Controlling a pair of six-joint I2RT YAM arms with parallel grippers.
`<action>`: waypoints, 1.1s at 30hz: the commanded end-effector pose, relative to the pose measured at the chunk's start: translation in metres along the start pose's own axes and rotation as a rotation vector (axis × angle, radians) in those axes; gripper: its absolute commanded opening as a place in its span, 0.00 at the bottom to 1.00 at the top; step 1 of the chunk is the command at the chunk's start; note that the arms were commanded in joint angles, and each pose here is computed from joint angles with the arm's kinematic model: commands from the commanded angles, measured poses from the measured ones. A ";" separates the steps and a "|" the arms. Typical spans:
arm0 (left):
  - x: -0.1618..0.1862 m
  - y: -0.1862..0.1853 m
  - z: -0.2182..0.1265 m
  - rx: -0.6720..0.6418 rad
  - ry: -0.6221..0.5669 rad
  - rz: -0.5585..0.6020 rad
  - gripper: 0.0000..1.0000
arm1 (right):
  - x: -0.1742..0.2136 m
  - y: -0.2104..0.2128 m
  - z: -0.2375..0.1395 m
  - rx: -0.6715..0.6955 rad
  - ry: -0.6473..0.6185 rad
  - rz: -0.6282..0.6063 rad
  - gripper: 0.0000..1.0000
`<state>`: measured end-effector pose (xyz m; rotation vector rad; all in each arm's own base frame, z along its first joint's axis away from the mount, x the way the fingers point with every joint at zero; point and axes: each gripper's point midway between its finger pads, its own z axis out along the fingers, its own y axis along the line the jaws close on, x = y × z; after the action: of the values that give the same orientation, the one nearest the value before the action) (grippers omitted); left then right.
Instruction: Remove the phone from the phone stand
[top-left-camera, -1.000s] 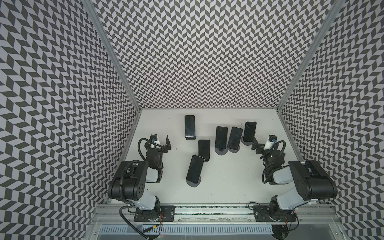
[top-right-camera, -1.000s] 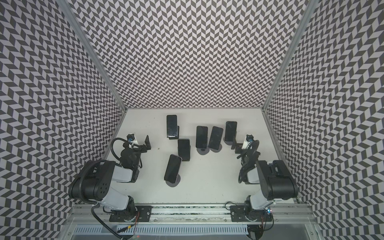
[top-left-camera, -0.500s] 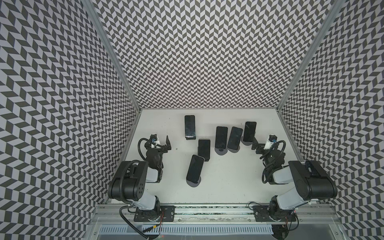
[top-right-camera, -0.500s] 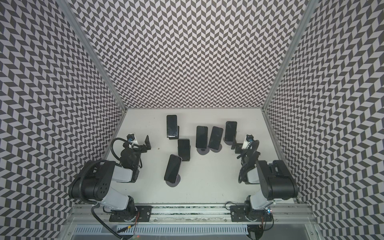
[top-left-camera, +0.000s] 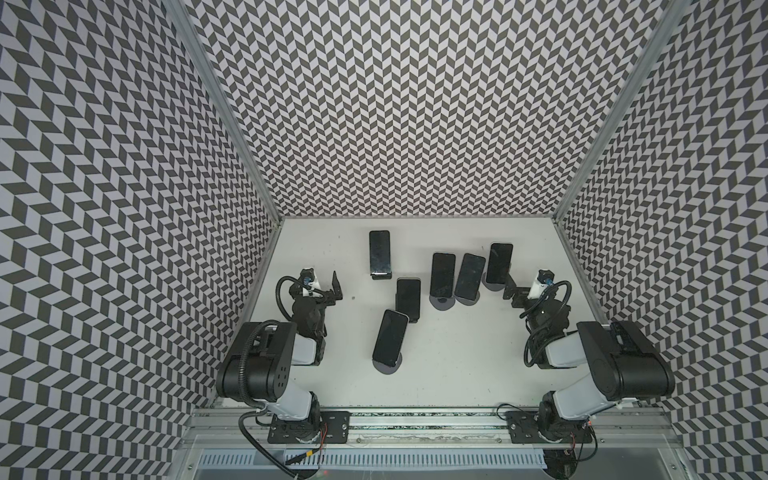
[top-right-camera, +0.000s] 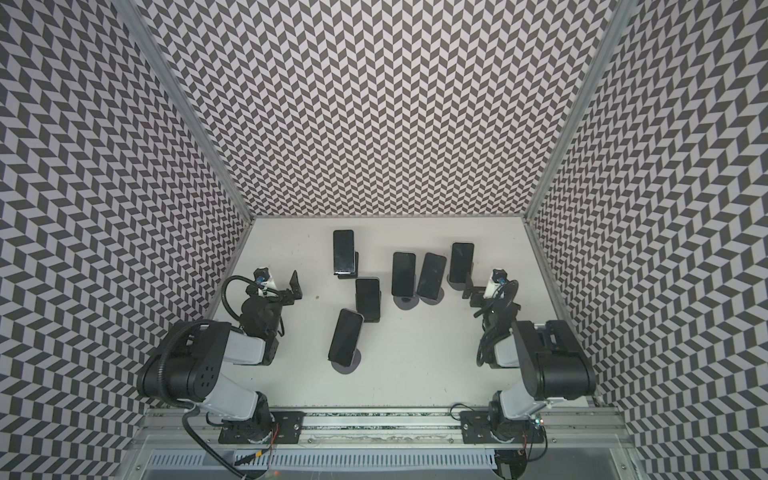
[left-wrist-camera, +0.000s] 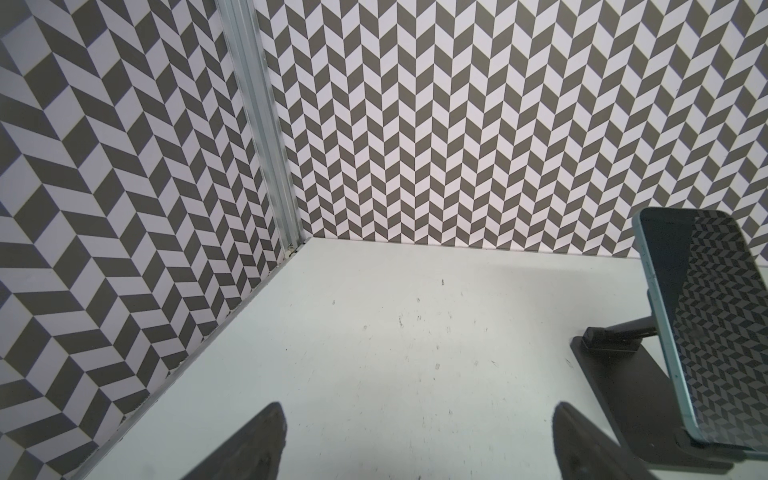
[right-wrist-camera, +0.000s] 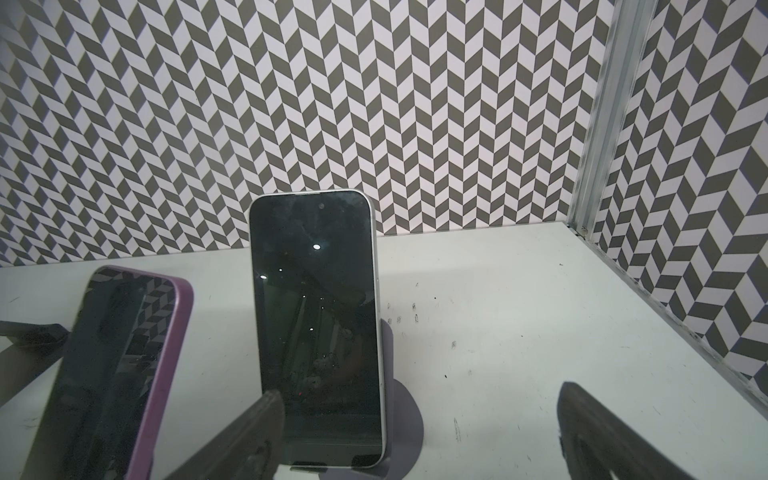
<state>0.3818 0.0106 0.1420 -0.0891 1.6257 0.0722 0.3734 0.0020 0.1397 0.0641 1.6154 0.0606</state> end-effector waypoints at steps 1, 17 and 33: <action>-0.006 -0.001 -0.001 0.011 -0.026 0.007 1.00 | -0.014 0.001 0.000 -0.001 -0.057 -0.010 0.99; -0.034 0.000 -0.006 0.000 -0.038 0.001 1.00 | -0.041 -0.007 -0.009 0.055 -0.085 0.020 0.99; -0.104 -0.014 0.005 -0.004 -0.003 -0.060 0.96 | -0.126 0.011 0.019 0.028 0.110 0.177 0.99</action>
<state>0.3938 -0.0004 0.2403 -0.1081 1.5689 0.0357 0.4056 -0.0020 0.2778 0.1809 1.6001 0.1324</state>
